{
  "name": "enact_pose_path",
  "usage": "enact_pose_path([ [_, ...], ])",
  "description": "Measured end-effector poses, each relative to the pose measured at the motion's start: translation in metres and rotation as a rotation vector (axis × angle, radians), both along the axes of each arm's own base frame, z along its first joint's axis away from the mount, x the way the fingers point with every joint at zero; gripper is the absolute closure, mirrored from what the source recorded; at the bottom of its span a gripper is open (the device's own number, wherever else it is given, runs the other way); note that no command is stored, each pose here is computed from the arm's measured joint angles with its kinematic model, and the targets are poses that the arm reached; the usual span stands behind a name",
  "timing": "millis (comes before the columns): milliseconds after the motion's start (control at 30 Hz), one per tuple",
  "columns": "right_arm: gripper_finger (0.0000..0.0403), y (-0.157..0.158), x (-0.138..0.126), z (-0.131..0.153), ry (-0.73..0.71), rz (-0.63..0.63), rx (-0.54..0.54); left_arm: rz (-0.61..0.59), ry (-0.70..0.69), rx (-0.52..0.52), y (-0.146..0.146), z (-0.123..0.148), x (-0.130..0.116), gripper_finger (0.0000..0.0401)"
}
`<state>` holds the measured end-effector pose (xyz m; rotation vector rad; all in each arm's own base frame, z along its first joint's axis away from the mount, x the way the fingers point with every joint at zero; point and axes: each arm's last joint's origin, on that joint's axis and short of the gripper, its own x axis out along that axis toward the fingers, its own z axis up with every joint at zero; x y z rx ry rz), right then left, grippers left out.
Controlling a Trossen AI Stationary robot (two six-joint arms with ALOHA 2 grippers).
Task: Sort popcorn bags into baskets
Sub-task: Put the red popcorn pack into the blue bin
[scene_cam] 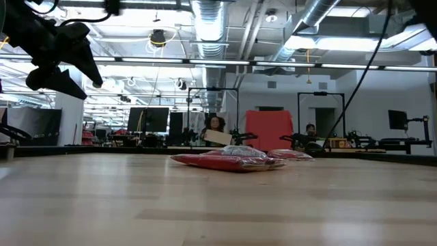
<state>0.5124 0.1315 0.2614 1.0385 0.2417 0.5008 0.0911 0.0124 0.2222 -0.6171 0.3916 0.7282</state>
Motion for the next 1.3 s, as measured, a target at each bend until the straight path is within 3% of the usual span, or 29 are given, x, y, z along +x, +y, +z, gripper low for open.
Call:
enact_pose_path([
  [200, 0.0393, 0.015, 0.040, -0.031, -0.034, 0.078, 0.098, -0.002, 0.005, 0.001, 0.000, 0.000, -0.001, 0.0095],
  [467, 0.0393, 0.023, 0.069, -0.070, 0.106, 0.132, 0.126, -0.002, 0.003, 0.001, 0.000, 0.000, -0.001, 0.0095],
  [667, 0.0360, 0.018, 0.070, -0.087, 0.238, 0.107, -0.008, -0.007, 0.008, 0.008, 0.000, 0.000, -0.001, 0.0095],
  [867, 0.0328, 0.010, 0.070, -0.092, 0.288, 0.113, -0.067, -0.004, 0.012, 0.018, 0.000, 0.000, -0.001, 0.0095],
  [1300, 0.0265, -0.019, 0.072, -0.094, 0.344, 0.242, -0.028, -0.012, 0.021, 0.032, 0.000, 0.000, -0.001, 0.0095],
])
